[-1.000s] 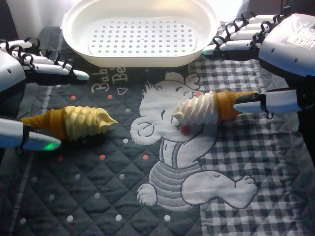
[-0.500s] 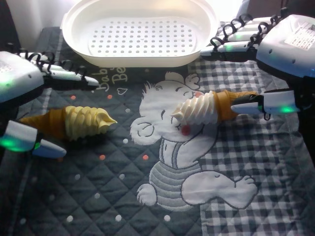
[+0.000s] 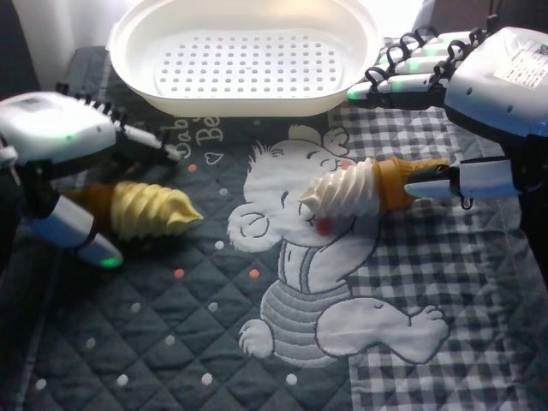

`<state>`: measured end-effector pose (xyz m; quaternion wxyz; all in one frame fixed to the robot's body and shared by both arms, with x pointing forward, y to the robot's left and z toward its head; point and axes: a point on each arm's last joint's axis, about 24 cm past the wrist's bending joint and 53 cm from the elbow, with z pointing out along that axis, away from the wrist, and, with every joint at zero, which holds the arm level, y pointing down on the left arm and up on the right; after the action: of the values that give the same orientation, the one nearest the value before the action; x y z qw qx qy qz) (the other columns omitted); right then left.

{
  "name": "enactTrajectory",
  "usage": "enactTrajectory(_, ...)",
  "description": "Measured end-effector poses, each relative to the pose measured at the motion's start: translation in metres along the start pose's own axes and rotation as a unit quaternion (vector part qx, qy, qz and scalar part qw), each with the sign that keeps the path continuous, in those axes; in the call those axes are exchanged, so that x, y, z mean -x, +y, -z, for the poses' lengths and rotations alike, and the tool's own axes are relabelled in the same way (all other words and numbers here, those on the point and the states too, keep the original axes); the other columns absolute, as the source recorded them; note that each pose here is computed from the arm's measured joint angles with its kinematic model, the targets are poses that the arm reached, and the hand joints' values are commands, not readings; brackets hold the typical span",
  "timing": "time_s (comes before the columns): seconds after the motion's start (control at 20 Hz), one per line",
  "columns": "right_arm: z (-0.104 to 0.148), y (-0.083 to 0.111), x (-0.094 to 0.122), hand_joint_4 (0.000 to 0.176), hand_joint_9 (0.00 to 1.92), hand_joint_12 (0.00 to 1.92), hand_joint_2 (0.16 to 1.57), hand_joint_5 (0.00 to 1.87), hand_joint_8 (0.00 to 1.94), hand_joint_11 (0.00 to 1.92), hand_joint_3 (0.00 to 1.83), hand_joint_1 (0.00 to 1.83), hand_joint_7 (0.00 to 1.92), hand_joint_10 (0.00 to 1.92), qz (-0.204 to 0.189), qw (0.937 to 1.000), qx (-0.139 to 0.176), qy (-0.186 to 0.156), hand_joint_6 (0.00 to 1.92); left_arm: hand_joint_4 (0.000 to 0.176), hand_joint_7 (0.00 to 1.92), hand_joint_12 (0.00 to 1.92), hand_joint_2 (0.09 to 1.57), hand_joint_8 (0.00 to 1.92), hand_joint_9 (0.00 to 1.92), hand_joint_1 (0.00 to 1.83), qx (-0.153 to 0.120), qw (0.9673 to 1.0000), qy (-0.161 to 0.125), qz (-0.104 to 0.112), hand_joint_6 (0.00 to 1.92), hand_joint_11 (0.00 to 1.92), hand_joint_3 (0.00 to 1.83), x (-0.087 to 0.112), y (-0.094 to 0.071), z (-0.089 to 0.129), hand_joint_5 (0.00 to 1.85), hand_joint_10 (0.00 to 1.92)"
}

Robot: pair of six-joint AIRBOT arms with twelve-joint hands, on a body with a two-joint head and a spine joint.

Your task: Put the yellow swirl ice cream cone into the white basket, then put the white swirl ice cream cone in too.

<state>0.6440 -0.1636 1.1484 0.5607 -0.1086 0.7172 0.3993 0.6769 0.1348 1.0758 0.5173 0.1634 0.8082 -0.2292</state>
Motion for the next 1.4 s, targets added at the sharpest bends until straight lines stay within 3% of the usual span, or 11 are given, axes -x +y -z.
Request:
enactTrajectory(0.05,0.0,0.0,0.0,0.041,0.38,0.05,1.05,0.44,0.0,0.39,0.0,0.81,0.39,0.01,0.0,1.0,0.001,0.0,0.0,0.0,0.93,1.35,0.85,0.07,0.86,0.94,-0.001,1.0,0.001,-0.003,0.02,0.5,0.0,-0.001,0.0,-0.001,0.7,0.41)
enactTrajectory(0.15,0.0,0.0,0.0,0.028,0.37,0.05,1.04,0.44,0.0,0.39,0.0,0.87,0.39,0.0,0.0,1.0,0.0,0.0,0.0,0.0,1.09,1.55,0.99,0.62,0.91,1.16,-0.002,1.0,0.0,-0.007,0.47,0.74,0.01,-0.001,-0.001,-0.001,1.15,1.14)
enactTrajectory(0.45,-0.001,0.0,-0.001,0.037,0.4,0.05,1.05,0.45,0.01,0.41,0.0,0.88,0.42,0.01,-0.001,1.0,0.001,0.0,0.0,0.0,0.71,1.92,1.04,1.88,0.84,1.19,-0.007,0.9999,-0.012,0.0,0.68,0.87,0.0,0.01,-0.006,0.007,1.15,1.91)
enactTrajectory(0.5,-0.001,0.0,-0.001,0.04,0.4,0.05,1.06,0.43,0.01,0.42,0.01,0.84,0.42,0.01,-0.001,1.0,0.001,0.0,0.0,0.0,0.76,1.92,1.04,1.85,0.89,1.19,-0.008,0.9998,-0.02,-0.003,0.72,0.94,0.0,0.02,-0.008,0.01,1.13,1.92)
enactTrajectory(0.55,-0.001,0.001,-0.001,0.047,0.4,0.05,1.06,0.43,0.0,0.42,0.01,0.83,0.41,0.0,-0.001,1.0,0.001,0.0,0.0,0.0,0.95,1.82,1.09,1.29,0.86,1.24,-0.011,0.9991,-0.037,-0.015,0.67,0.77,0.0,0.036,-0.01,0.011,1.08,1.52)
enactTrajectory(0.75,-0.001,0.001,-0.001,0.049,0.4,0.04,1.07,0.43,0.0,0.41,0.0,0.8,0.41,0.0,-0.002,1.0,0.001,0.0,0.0,0.0,1.06,1.66,1.03,0.9,1.02,1.21,-0.018,0.9944,-0.102,-0.02,0.53,0.95,0.0,0.089,-0.014,0.017,1.21,1.3)
enactTrajectory(0.95,-0.003,0.002,-0.004,0.047,0.42,0.05,1.06,0.44,0.0,0.45,0.0,0.78,0.42,0.01,-0.003,1.0,0.003,0.002,0.0,0.0,0.94,1.9,1.01,1.1,0.83,1.2,-0.023,0.9845,-0.173,-0.014,0.54,0.75,0.0,0.143,-0.014,0.021,1.23,1.6)
enactTrajectory(1.1,-0.005,0.001,-0.005,0.05,0.43,0.06,1.04,0.43,0.0,0.46,0.0,0.82,0.41,0.01,-0.004,1.0,0.003,0.001,0.0,0.0,1.06,1.76,1.0,0.76,0.91,1.2,-0.022,0.9811,-0.192,-0.003,0.47,0.79,0.0,0.161,-0.013,0.017,1.27,1.38)
enactTrajectory(1.15,-0.005,0.001,-0.006,0.034,0.43,0.06,1.04,0.44,0.0,0.46,0.0,0.84,0.42,0.01,-0.004,1.0,0.004,0.002,0.0,0.0,1.08,1.57,1.03,0.97,0.97,1.27,-0.022,0.9803,-0.196,-0.001,0.24,0.74,0.0,0.166,-0.014,0.016,1.31,1.05)
enactTrajectory(1.25,-0.006,0.001,-0.007,0.021,0.43,0.05,1.03,0.45,0.0,0.46,0.0,0.85,0.42,0.0,-0.005,1.0,0.004,0.002,0.01,0.0,1.26,1.3,1.01,0.61,1.13,1.27,-0.02,0.9786,-0.205,0.005,0.44,0.86,0.0,0.177,-0.012,0.011,1.23,0.66)
enactTrajectory(1.4,-0.007,0.0,-0.008,0.008,0.43,0.06,1.03,0.46,0.0,0.47,0.0,0.85,0.42,0.0,-0.004,1.0,0.005,0.002,0.01,0.0,1.25,1.48,1.02,0.63,1.15,1.27,-0.01,0.9767,-0.212,0.031,0.55,0.95,0.0,0.192,-0.003,-0.009,1.17,0.85)
